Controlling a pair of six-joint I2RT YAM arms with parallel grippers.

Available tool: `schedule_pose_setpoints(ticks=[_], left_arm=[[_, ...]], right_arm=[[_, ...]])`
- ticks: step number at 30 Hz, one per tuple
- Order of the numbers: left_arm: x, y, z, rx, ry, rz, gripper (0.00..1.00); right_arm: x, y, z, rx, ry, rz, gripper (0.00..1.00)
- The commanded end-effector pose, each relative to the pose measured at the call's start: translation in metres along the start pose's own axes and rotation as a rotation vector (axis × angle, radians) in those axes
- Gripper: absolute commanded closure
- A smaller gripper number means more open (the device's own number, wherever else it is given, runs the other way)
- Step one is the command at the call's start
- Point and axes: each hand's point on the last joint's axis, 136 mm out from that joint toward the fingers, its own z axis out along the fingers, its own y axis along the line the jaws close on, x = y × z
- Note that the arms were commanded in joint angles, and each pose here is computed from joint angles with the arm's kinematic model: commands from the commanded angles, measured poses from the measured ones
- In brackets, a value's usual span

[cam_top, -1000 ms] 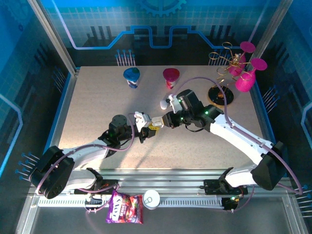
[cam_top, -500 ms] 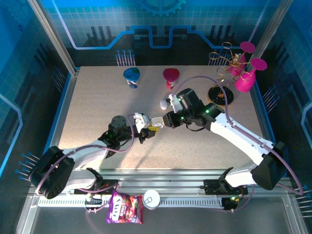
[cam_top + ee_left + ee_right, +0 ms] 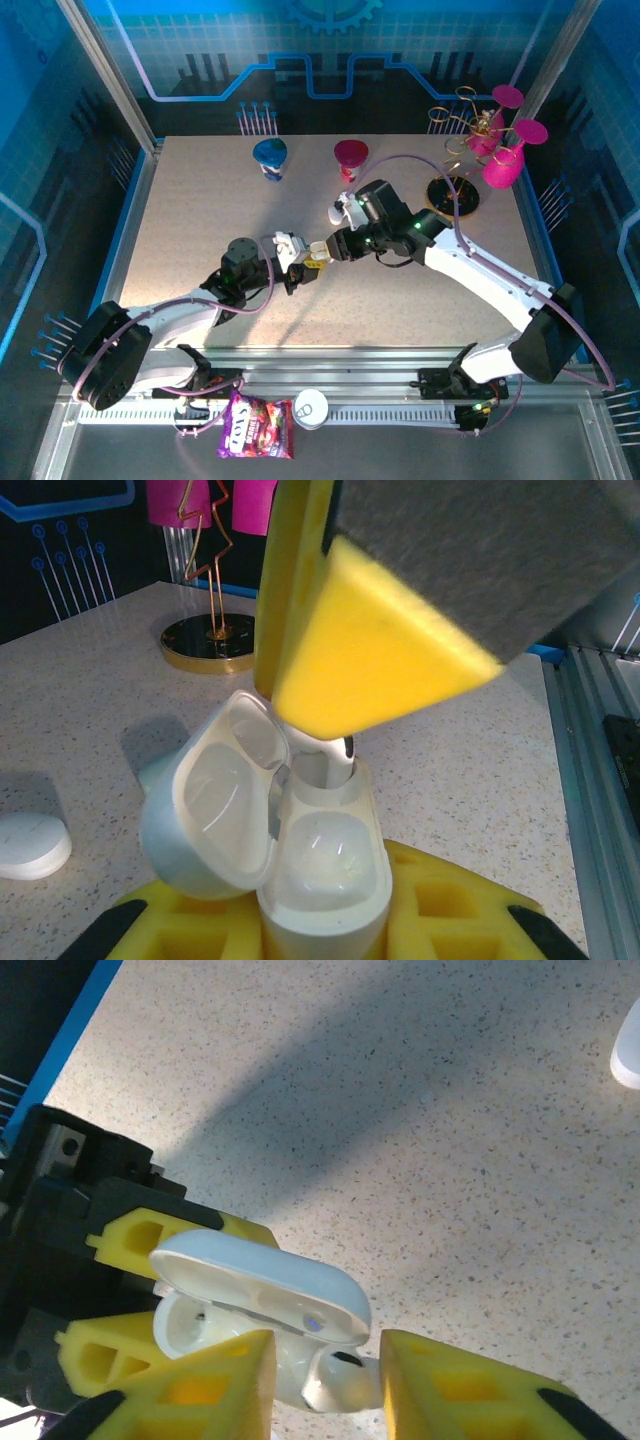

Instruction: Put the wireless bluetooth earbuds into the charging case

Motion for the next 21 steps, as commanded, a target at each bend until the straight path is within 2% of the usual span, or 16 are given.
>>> schedule_pose_setpoints(ticks=[1, 4, 6, 9, 15, 21], left_arm=[[-0.006, -0.004, -0.002, 0.016, -0.038, 0.032, 1.00], [-0.007, -0.003, -0.002, 0.012, -0.040, 0.029, 1.00], [-0.007, -0.002, -0.002, 0.008, -0.042, 0.031, 1.00], [-0.007, -0.002, -0.002, 0.008, -0.043, 0.032, 1.00], [-0.012, -0.002, -0.004, 0.003, -0.054, 0.029, 1.00], [-0.014, -0.004, -0.005, 0.011, -0.058, 0.024, 1.00]], right_arm=[[-0.012, 0.013, -0.016, -0.024, -0.069, -0.033, 0.56], [-0.011, 0.007, -0.025, 0.005, -0.108, -0.029, 0.46], [-0.010, 0.000, -0.029, 0.028, -0.130, -0.004, 0.44], [-0.004, -0.015, -0.031, 0.064, -0.144, 0.052, 0.44], [0.015, -0.038, -0.025, 0.115, -0.097, 0.138, 0.50], [0.016, -0.044, -0.016, 0.120, -0.076, 0.150, 0.53]])
